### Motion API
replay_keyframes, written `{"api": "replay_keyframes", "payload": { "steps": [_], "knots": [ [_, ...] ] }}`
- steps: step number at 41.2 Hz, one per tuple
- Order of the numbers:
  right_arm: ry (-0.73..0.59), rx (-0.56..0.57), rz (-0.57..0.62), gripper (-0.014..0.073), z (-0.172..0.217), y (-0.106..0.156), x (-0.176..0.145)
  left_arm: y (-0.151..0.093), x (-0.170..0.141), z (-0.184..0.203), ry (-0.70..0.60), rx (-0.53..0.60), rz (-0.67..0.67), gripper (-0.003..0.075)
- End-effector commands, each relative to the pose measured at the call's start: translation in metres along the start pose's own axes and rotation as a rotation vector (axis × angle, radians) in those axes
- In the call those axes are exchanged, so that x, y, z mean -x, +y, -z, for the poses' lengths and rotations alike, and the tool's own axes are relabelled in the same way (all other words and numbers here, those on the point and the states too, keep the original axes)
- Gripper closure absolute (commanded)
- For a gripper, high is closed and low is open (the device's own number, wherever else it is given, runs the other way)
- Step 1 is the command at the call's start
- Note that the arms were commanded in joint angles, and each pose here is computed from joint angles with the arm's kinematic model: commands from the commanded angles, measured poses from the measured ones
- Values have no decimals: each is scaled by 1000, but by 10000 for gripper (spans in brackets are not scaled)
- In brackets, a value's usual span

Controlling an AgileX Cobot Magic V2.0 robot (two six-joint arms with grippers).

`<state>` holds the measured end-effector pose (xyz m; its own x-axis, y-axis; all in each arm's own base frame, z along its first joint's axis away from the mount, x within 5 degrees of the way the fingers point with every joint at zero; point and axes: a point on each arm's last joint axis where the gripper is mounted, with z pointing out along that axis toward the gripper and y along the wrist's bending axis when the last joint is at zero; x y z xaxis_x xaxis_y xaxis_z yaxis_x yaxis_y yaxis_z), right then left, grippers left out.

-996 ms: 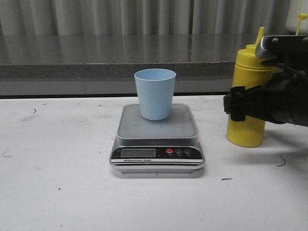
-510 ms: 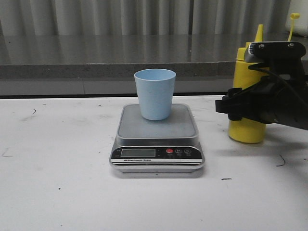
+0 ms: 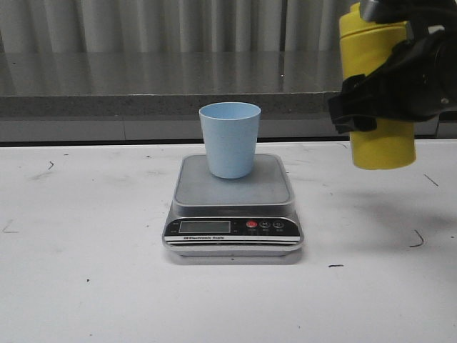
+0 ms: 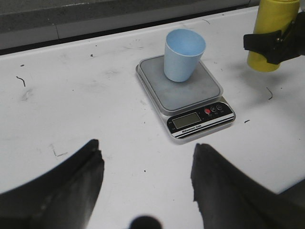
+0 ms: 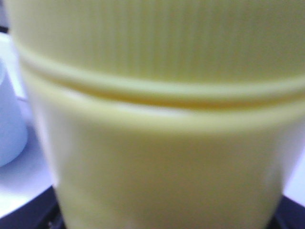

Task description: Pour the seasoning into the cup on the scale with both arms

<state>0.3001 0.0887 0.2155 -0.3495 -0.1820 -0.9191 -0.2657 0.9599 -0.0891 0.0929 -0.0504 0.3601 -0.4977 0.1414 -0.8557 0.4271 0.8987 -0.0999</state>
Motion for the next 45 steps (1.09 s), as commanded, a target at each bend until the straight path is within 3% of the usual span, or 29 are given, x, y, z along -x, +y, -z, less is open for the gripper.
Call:
{"api": "replay_keyframes", "payload": {
  "steps": [1, 11, 19, 27, 34, 45],
  "knots": [
    [-90, 15, 173, 181, 19, -4, 49, -2, 13, 5, -92, -13, 9, 313],
    [113, 120, 476, 181, 19, 0, 90, -2, 13, 5, -92, -13, 9, 313],
    [263, 137, 701, 181, 5, 4, 109, -2, 13, 5, -92, -13, 9, 313],
    [415, 85, 959, 181, -16, 9, 114, -2, 13, 5, -92, -13, 9, 313],
    [451, 25, 1200, 181, -27, 19, 114, -2, 13, 5, -92, -13, 9, 313],
    [474, -121, 1352, 181, -36, 20, 115, -2, 13, 5, -92, -13, 9, 313]
  ]
}}
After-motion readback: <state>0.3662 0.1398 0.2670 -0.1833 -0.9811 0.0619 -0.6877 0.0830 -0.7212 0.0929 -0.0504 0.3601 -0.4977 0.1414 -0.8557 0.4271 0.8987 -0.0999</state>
